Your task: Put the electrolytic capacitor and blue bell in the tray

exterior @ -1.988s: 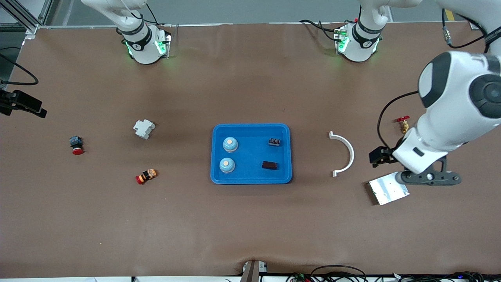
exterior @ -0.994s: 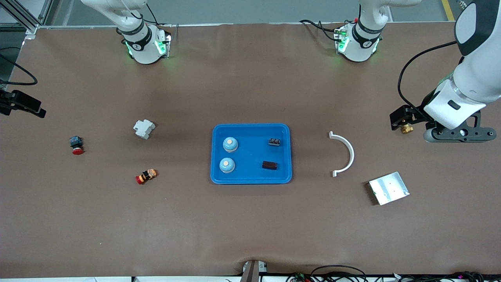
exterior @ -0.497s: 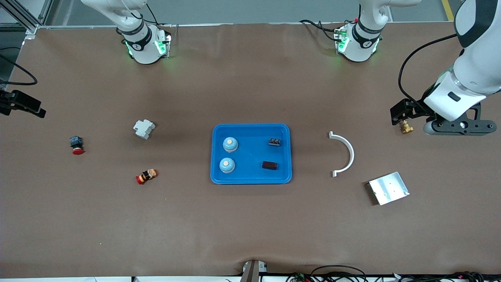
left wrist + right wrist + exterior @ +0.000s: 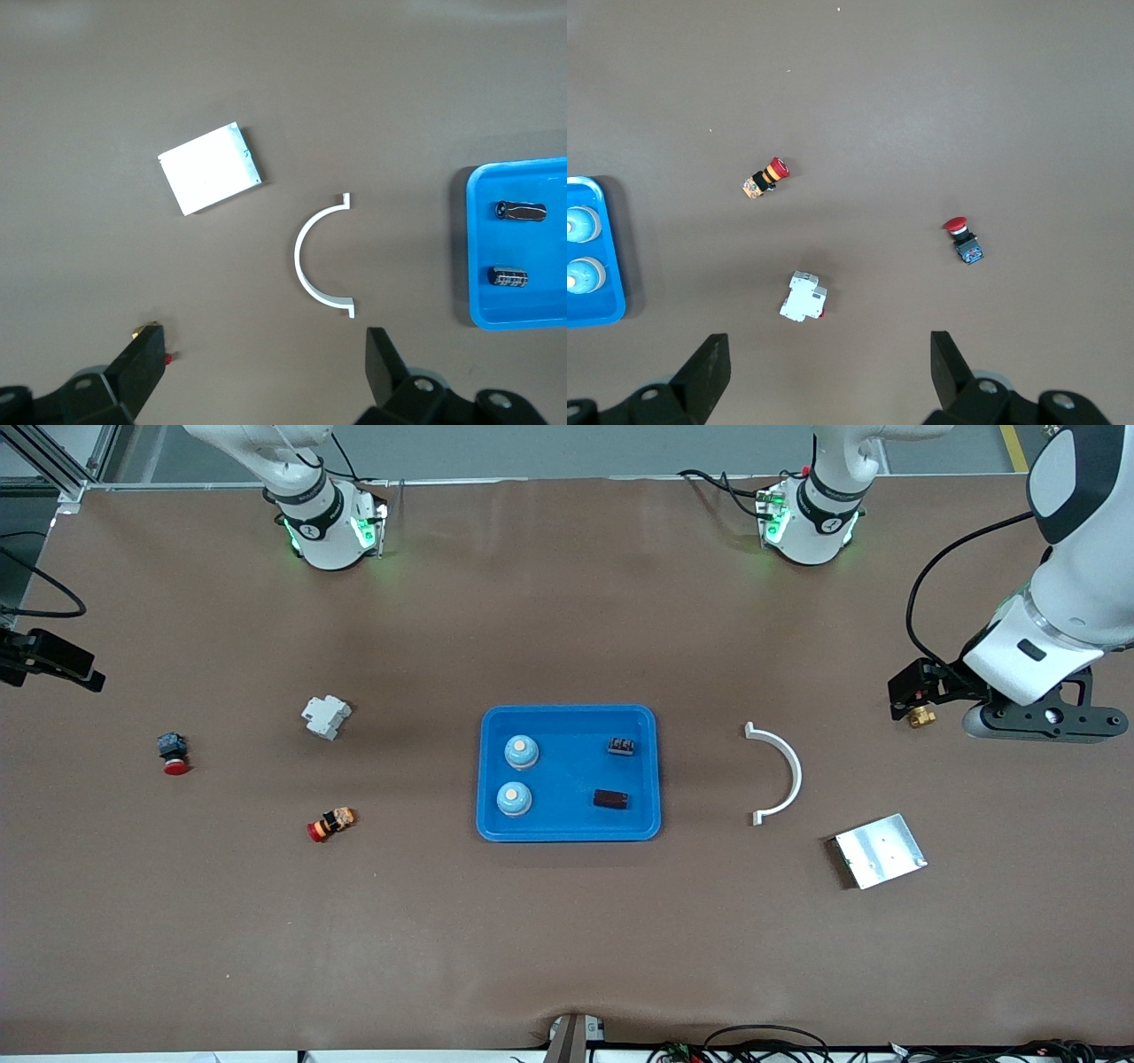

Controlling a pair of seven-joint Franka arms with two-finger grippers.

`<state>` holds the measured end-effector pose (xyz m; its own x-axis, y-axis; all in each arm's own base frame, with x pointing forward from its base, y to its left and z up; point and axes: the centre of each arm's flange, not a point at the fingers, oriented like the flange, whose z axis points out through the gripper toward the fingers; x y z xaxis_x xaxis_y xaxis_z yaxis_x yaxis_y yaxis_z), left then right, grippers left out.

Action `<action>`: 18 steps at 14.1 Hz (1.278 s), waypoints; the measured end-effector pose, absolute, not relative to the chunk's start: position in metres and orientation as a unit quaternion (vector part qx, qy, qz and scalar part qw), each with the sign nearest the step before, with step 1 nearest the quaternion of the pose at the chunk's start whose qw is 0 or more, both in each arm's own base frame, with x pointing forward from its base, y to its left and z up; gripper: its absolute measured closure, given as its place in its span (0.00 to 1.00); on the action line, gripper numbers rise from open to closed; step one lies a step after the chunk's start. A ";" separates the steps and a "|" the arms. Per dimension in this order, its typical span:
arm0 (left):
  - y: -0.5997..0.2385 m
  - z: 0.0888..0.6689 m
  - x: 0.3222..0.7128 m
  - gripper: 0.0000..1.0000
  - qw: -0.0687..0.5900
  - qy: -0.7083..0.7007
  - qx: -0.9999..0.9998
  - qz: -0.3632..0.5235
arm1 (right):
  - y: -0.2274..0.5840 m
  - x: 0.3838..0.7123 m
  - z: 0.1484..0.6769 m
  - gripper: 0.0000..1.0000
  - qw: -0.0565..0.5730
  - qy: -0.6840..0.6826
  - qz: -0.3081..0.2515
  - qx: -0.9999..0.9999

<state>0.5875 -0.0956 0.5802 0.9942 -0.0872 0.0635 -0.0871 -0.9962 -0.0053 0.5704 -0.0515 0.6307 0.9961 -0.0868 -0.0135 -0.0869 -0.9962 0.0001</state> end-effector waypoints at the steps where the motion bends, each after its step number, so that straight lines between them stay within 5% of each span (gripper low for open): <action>1: -0.096 0.581 0.587 0.00 0.001 0.044 -0.998 -0.033 | -0.052 0.570 0.631 0.00 0.000 0.043 0.007 -0.999; 18: -0.105 0.578 0.587 0.00 0.001 0.071 -0.997 -0.038 | -0.042 0.570 0.631 0.00 0.001 0.021 0.009 -1.000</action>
<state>0.5868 -0.1045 0.5778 0.9870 -0.1422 0.0749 -0.1421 -0.9898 -0.0065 0.5704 -0.0420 0.6308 0.9990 -0.0410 -0.0176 -0.0411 -0.9992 -0.0016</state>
